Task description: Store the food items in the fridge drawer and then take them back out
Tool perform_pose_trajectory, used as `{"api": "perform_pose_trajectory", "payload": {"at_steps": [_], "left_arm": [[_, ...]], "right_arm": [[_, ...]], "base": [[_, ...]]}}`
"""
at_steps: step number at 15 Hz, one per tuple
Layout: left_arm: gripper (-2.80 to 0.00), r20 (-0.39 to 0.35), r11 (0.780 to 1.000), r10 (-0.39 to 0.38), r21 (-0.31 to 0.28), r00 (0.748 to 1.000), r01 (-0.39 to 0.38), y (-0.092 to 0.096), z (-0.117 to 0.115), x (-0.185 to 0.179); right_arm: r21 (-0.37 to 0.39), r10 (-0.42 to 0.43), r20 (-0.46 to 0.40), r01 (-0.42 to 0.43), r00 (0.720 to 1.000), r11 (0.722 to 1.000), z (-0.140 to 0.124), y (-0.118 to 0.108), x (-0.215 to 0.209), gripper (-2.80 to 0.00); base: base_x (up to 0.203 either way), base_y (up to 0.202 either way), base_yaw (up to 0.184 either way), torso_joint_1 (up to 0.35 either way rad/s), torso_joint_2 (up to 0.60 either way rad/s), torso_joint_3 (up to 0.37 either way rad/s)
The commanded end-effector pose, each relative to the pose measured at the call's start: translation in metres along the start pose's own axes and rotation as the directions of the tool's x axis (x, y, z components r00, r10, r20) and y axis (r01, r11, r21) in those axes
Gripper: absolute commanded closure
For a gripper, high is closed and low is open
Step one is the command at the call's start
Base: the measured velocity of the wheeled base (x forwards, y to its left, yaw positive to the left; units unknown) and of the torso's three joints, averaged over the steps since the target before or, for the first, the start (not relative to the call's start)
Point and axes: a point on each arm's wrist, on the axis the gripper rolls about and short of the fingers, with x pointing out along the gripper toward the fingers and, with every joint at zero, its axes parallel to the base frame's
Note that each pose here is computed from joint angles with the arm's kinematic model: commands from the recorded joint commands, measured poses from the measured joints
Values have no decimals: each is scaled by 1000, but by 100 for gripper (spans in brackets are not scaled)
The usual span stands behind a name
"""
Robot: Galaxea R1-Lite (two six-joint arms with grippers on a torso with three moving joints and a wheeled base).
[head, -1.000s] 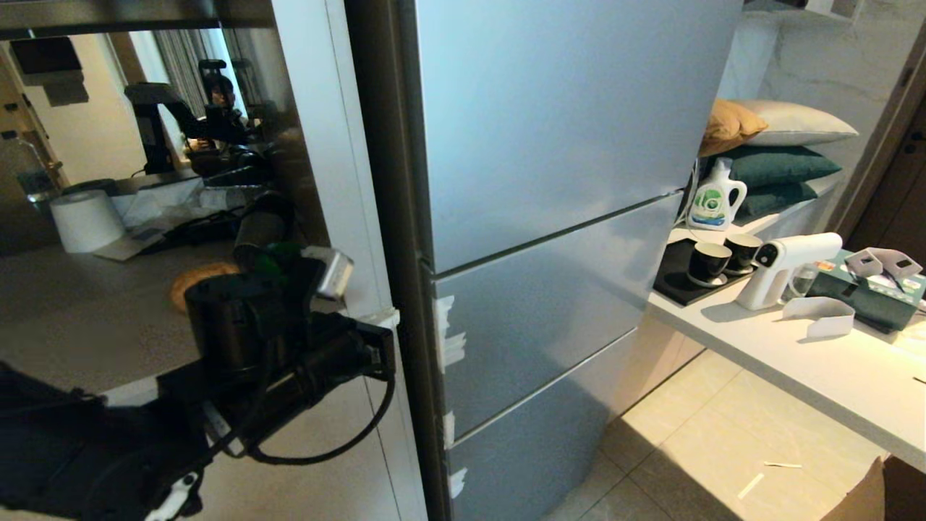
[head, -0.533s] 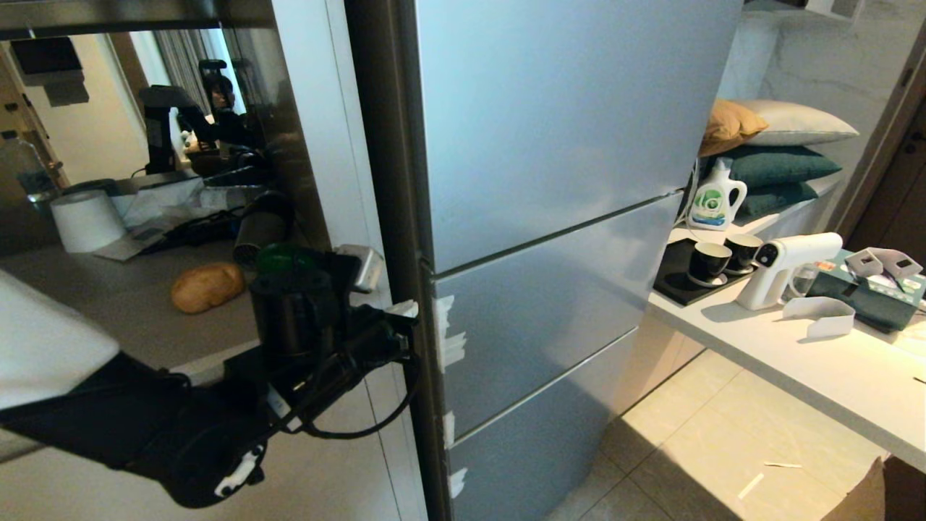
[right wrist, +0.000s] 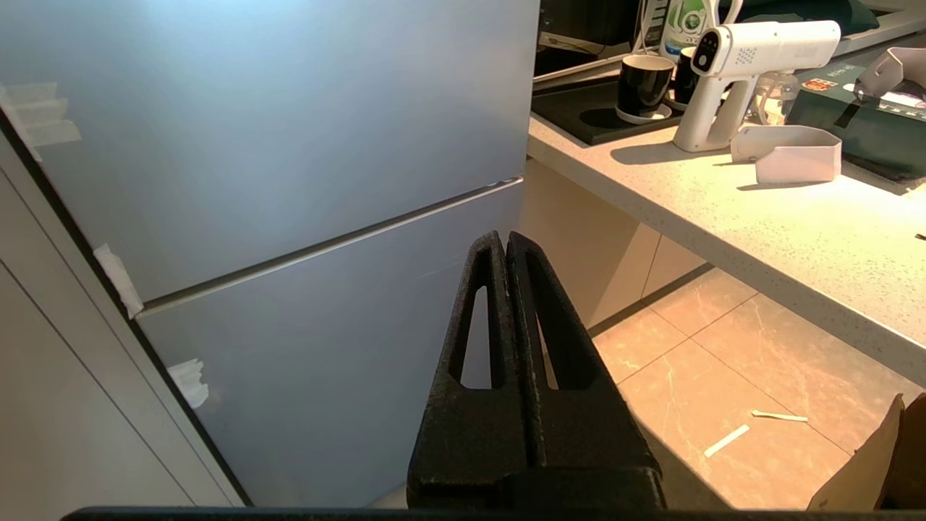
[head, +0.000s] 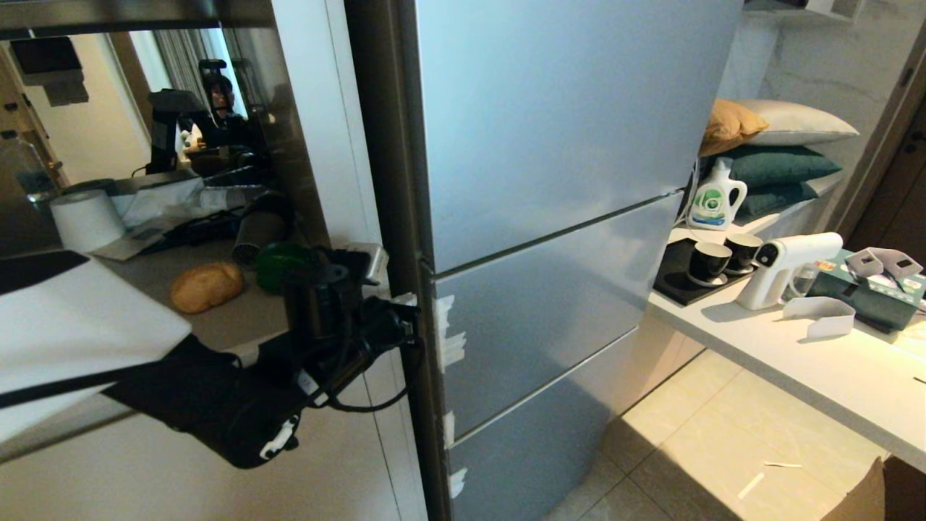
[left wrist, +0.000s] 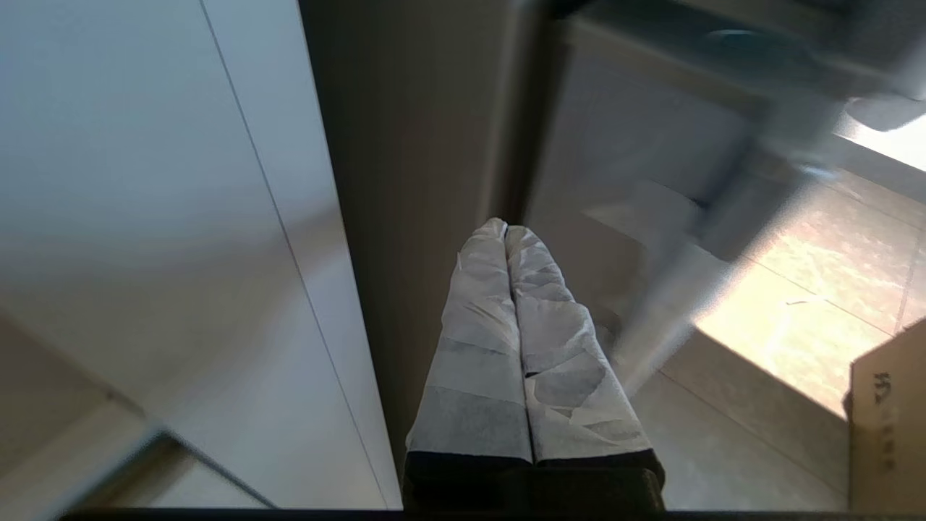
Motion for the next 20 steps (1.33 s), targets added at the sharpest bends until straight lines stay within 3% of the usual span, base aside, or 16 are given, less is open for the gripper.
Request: {"api": "perform_pose_trajectory", "payload": {"at_steps": [1, 10, 20], "left_arm": [[0, 0, 1000, 0, -1, 1000, 0, -1, -4, 9], [0, -15, 998, -60, 7, 998, 60, -19, -8, 0], [0, -89, 978, -205, 17, 975, 208, -50, -26, -18]], "right_arm": [[0, 0, -28, 0, 1000, 1000, -9, 0, 2, 0], [0, 0, -28, 0, 1000, 1000, -9, 0, 2, 0], [0, 0, -28, 0, 1000, 1000, -9, 0, 2, 0]], "base": [[0, 0, 0, 0, 0, 0], [0, 0, 0, 0, 0, 0], [0, 0, 0, 0, 0, 0]]}}
